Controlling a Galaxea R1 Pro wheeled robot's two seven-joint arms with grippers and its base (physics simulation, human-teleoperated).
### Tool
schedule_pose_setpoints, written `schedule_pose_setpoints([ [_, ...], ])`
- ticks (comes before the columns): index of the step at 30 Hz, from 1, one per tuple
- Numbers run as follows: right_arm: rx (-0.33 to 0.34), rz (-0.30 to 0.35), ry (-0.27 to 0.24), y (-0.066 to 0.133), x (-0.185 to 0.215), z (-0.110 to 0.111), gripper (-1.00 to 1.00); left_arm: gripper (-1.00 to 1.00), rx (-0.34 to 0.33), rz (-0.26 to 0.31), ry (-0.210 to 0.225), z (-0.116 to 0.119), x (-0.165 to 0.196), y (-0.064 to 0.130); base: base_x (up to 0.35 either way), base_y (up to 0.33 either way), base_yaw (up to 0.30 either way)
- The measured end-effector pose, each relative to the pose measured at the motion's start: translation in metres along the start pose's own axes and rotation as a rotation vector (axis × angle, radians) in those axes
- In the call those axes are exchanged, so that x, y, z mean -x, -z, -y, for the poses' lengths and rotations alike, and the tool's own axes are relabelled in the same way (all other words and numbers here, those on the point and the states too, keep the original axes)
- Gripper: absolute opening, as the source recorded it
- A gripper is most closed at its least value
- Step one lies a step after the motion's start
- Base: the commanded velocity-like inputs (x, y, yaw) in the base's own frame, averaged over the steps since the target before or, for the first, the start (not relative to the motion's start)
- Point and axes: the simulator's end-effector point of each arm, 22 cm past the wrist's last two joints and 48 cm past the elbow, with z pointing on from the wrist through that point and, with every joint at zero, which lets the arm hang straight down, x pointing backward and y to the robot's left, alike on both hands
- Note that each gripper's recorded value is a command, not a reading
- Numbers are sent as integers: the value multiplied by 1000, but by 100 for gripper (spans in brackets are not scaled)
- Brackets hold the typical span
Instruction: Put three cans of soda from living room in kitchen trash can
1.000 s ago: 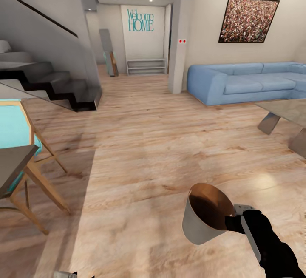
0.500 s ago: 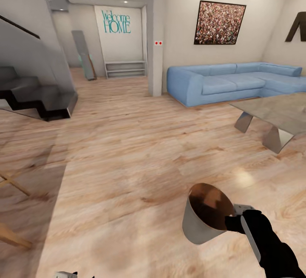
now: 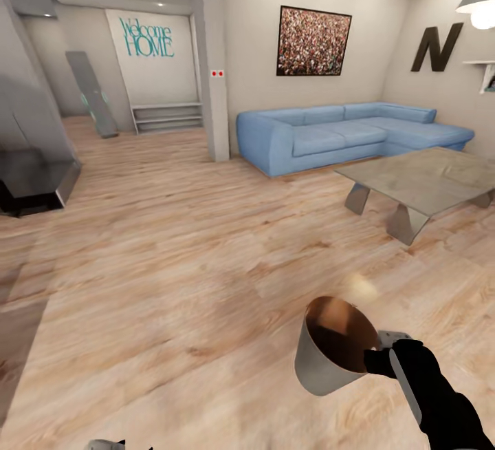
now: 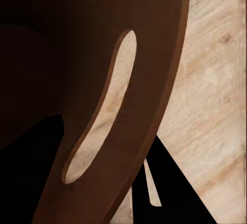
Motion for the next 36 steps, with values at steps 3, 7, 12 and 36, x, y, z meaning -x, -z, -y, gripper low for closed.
schedule_pose_setpoints([
  [3, 0, 2, 0, 1, 1, 0, -100, 100, 0, 2, -1, 0, 1, 0, 285, -234, -242],
  [7, 1, 6, -1, 2, 2, 0, -100, 100, -1, 5, -3, 1, 2, 0, 285, -234, -254],
  [12, 1, 9, -1, 4, 3, 0, -100, 100, -2, 8, -5, 1, 3, 0, 285, -234, -277],
  [36, -1, 10, 0, 5, 3, 1, -100, 100, -2, 12, -6, 1, 5, 1, 285, -234, -252],
])
